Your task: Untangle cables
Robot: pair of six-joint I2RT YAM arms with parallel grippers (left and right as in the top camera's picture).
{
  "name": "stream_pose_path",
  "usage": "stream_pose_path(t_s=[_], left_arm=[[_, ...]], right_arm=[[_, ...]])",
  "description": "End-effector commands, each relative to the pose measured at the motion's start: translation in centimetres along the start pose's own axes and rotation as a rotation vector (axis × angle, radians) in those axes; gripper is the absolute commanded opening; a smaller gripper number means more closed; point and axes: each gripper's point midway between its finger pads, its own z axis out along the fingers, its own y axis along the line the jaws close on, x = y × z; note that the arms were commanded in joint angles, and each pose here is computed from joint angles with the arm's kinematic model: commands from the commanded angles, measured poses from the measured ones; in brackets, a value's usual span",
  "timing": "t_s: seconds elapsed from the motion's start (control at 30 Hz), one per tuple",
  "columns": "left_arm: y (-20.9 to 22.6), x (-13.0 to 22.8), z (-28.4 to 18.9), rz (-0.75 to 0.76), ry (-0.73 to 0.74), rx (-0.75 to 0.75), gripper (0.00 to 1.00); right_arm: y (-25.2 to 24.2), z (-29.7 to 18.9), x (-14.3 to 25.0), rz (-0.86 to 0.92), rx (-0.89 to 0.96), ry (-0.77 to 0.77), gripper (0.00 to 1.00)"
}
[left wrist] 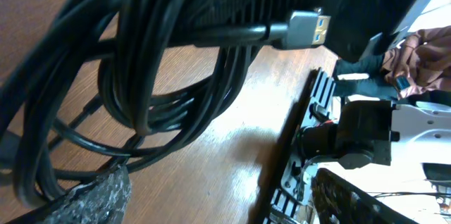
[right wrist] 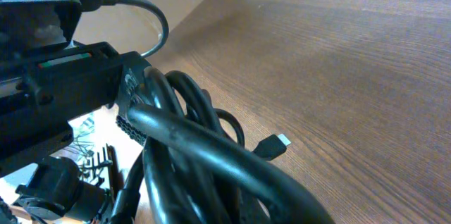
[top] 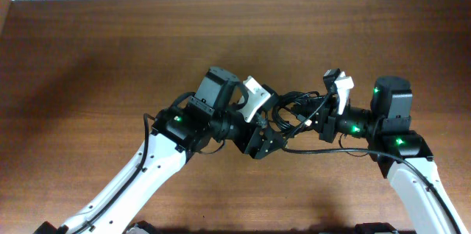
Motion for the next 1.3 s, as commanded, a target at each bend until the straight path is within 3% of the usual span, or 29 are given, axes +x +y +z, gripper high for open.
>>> stream_pose_path(t_s=[0.0, 0.17, 0.57, 0.67, 0.8, 1.03, 1.2, 1.27], left_arm=[[-0.7, -0.5, 0.2, 0.016, -0.015, 0.025, 0.93], [0.5, -1.4, 1.1, 0.054, -0.043, -0.056, 0.90], [1.3, -1.9, 2.1, 0.060, -0.051, -0.057, 0.91], [1.3, -2.2, 2.1, 0.069, -0.062, -0.056, 0.78], [1.2, -2.5, 2.1, 0.076, -0.072, -0.055, 0.73], [1.2, -3.0, 2.1, 0.090, -0.091, -0.054, 0.37], [1.1, -3.0, 2.1, 0.090, -0.091, -0.052, 0.00], [0.4, -2.9, 2.1, 0.093, -0.087, -0.010, 0.00]], right_arm=[[0.3, -0.2, -0.8, -0.019, -0.010, -0.014, 0.04], [0.8, -0.2, -0.8, -0.021, -0.036, -0.014, 0.04], [1.8, -0.2, -1.0, -0.035, -0.096, -0.021, 0.04], [1.9, -0.3, -1.0, -0.035, -0.103, -0.020, 0.04], [2.1, -0.3, -1.0, -0.036, -0.112, -0.020, 0.04], [2.1, -0.3, -1.0, -0.036, -0.111, -0.020, 0.04], [2.0, -0.3, -1.0, -0.036, -0.110, -0.020, 0.04], [1.8, -0.2, -1.0, -0.035, -0.093, -0.020, 0.04]])
